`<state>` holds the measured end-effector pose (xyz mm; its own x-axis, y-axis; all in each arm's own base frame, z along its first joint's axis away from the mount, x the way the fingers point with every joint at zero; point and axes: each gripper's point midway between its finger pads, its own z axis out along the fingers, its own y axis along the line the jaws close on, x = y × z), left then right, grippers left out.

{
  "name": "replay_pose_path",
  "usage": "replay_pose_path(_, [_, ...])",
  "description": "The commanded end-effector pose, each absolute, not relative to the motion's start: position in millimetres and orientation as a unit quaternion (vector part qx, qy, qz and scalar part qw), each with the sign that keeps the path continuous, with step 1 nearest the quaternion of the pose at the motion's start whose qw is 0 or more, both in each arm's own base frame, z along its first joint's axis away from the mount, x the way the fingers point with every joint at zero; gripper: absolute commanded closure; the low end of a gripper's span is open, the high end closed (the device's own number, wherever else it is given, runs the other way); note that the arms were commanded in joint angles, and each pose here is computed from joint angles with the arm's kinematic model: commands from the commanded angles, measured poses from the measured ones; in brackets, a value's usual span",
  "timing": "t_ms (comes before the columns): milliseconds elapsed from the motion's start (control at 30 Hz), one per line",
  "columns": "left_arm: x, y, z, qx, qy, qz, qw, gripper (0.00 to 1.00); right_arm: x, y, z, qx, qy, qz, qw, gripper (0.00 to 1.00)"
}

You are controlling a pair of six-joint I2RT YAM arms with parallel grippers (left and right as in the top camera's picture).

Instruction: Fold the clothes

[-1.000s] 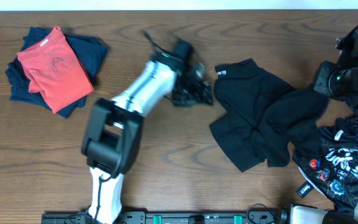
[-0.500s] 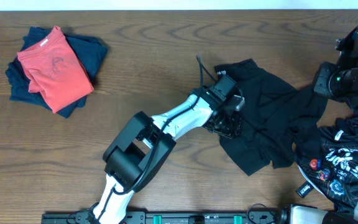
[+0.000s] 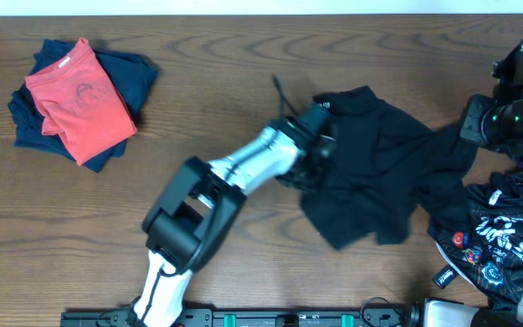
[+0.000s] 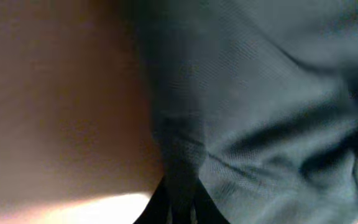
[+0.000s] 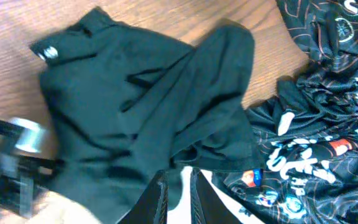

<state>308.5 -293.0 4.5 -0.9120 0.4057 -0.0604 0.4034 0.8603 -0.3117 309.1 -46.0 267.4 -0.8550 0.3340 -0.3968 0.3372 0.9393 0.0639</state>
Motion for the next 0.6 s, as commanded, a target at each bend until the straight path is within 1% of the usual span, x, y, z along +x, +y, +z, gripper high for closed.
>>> replay_pose_path(0, [397,-215,44,-0.144,-0.98,0.099,-0.091,0.94,306,-49,271,0.174,0.962,-0.018,0.21,0.89])
replay_pose_path(133, [460,-136,95,-0.045,-0.983,0.101,-0.149,0.94,306,-48,269,0.17,0.963,-0.019,0.207,0.91])
replay_pose_path(200, [477,-103,114,-0.002,-0.981,0.103,-0.166,0.94,306,-49,268,0.17,0.964,-0.019,0.203,0.91])
replay_pose_path(233, [482,-88,123,0.015,-0.979,0.109,-0.172,0.83,306,-49,266,0.17,0.965,-0.019,0.201,0.91])
replay_pose_path(300, [485,-70,131,0.037,-0.976,0.129,-0.172,0.45,306,-48,264,0.17,0.965,-0.019,0.198,0.91])
replay_pose_path(333, [482,-62,132,0.048,-0.975,0.142,-0.163,0.34,305,-48,262,0.17,0.966,-0.019,0.194,0.92])
replay_pose_path(367, [476,-58,131,0.057,-0.975,0.155,-0.15,0.3,305,-48,260,0.17,0.967,-0.018,0.191,0.91])
replay_pose_path(500, [440,-60,124,0.089,-0.972,0.207,-0.065,0.25,301,-47,245,0.17,0.97,-0.018,0.172,0.88])
replay_pose_path(567, [418,-64,119,0.098,-0.974,0.206,-0.019,0.23,296,-44,234,0.169,0.973,-0.014,0.153,0.8])
